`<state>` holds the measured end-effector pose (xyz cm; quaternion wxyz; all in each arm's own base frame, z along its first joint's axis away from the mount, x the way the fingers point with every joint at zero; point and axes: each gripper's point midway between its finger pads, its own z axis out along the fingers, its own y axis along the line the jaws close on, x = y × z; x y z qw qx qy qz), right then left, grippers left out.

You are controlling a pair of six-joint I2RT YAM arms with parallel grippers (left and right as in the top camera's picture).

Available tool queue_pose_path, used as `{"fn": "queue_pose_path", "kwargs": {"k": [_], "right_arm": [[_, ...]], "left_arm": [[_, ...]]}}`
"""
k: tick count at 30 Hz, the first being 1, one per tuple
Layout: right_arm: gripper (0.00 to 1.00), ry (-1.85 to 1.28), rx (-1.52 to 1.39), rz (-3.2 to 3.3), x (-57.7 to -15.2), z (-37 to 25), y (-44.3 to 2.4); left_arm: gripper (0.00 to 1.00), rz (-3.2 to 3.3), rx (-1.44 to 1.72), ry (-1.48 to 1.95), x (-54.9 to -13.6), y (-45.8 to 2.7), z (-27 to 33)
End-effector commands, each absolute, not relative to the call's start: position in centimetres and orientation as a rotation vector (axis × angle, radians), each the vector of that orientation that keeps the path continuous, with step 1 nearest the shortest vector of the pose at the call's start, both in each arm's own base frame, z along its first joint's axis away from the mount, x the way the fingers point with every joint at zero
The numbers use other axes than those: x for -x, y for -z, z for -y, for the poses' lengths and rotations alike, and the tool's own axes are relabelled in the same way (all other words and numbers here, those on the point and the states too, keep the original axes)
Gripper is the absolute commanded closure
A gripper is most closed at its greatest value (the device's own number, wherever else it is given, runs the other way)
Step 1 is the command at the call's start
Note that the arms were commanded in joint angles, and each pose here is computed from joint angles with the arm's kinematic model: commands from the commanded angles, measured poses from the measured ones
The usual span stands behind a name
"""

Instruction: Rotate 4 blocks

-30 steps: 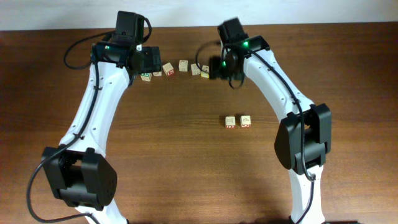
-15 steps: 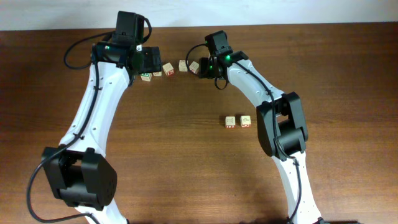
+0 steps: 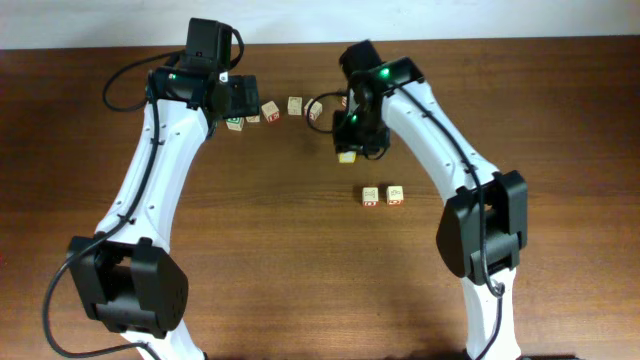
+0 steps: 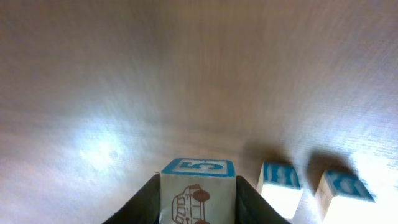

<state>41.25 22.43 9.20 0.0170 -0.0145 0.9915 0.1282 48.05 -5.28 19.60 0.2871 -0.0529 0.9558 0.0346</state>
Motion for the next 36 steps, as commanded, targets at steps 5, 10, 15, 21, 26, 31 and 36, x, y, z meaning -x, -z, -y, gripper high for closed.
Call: {"fn": "queue_pose_path", "kwargs": {"k": [5, 10, 15, 21, 26, 31, 36], "right_arm": [[0.64, -0.184, 0.013, -3.278, -34.9, -21.8, -1.1], [0.56, -0.324, 0.153, -2.990, -41.9, -24.9, -6.7], [0.40, -0.341, 0.254, -2.475, -54.0, -27.5, -9.6], [0.32, -0.238, 0.459, -2.366, -57.9, -26.2, -4.8], [0.30, -0.313, 0.520, -2.376, -57.7, -27.3, -2.1], [0.46, -0.344, 0.506, -2.388, -57.5, -27.6, -1.7], [0.66, -0.366, 0.446, -2.413, -57.3, -27.6, -1.8]], "left_arm": [[0.01, -2.542, 0.171, -0.102, -48.3, -19.9, 5.0], [0.01, -2.542, 0.171, -0.102, -48.3, -19.9, 5.0], [0.01, -2.542, 0.171, -0.101, -48.3, -19.9, 5.0], [0.01, -2.542, 0.171, -0.102, -48.3, -19.9, 5.0], [0.01, -2.542, 0.171, -0.102, -48.3, -19.9, 5.0], [0.01, -2.542, 0.171, -0.102, -48.3, -19.9, 5.0], [0.01, -2.542, 0.171, -0.101, -48.3, -19.9, 5.0]]}}
